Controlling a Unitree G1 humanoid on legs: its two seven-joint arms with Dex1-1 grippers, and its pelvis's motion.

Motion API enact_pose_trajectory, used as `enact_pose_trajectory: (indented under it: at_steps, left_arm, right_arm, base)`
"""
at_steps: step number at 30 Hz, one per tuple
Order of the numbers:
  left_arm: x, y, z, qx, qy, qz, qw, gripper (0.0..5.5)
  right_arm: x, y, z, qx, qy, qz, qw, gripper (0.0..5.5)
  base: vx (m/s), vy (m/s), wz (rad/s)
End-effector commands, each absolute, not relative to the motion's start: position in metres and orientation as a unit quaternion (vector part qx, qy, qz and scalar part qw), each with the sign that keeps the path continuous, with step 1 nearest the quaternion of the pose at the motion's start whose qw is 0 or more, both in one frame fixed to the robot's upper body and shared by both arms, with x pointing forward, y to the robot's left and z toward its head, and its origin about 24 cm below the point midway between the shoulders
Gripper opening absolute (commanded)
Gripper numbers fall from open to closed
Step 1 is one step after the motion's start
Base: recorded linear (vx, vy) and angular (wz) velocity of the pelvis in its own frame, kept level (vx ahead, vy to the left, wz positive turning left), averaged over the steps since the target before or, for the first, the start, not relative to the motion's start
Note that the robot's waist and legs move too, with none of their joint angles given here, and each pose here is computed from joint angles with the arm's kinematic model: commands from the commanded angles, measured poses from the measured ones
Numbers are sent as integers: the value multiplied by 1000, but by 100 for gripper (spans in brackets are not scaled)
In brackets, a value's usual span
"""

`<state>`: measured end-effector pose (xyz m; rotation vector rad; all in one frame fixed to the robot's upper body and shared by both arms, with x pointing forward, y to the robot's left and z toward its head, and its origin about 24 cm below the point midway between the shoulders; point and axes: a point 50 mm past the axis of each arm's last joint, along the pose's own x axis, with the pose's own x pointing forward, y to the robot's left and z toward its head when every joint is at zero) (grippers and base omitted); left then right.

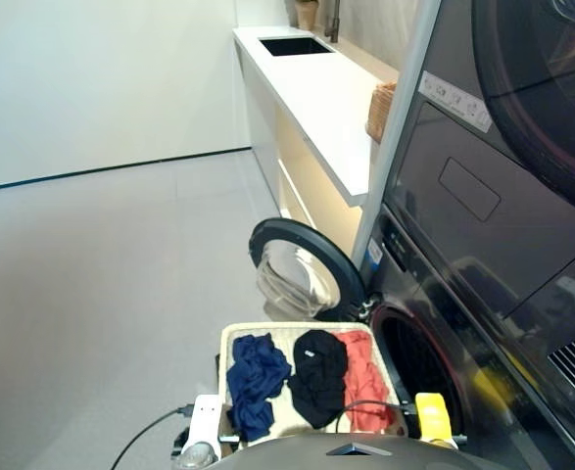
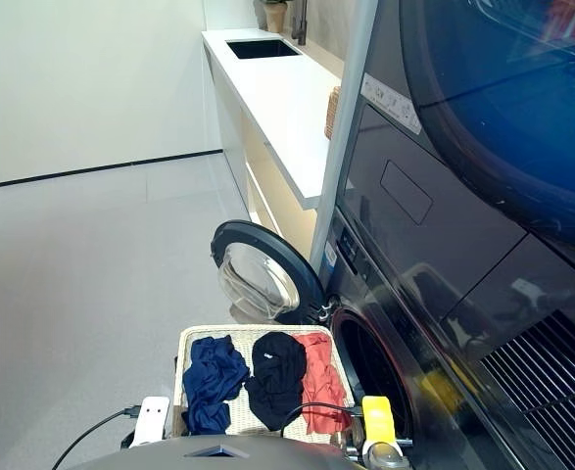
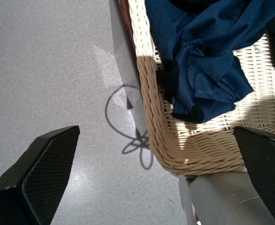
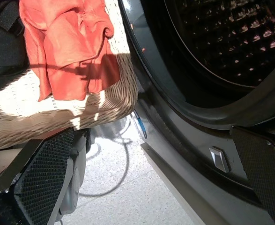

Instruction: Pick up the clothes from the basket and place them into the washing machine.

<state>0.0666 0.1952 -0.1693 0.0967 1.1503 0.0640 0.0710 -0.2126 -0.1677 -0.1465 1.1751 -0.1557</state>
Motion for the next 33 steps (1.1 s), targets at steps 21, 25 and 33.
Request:
enact_pose_trajectory:
  at_steps: [21, 25, 33]
  left_arm:
    - [103, 183, -164, 72, 503, -20, 861, 550]
    - [115, 180, -160, 111, 481, -63, 867, 550]
    - [150, 175, -145, 181, 415, -139, 881, 550]
  right_arm:
    - [94, -200, -165, -77, 529, -38, 844, 550]
    - [103, -196, -163, -78, 515, -26, 853, 550]
    - [137, -181, -152, -111, 460, 45, 880, 550]
  base:
    - [0, 0, 0]
    - [0, 0, 0]
    - [-6, 1, 1]
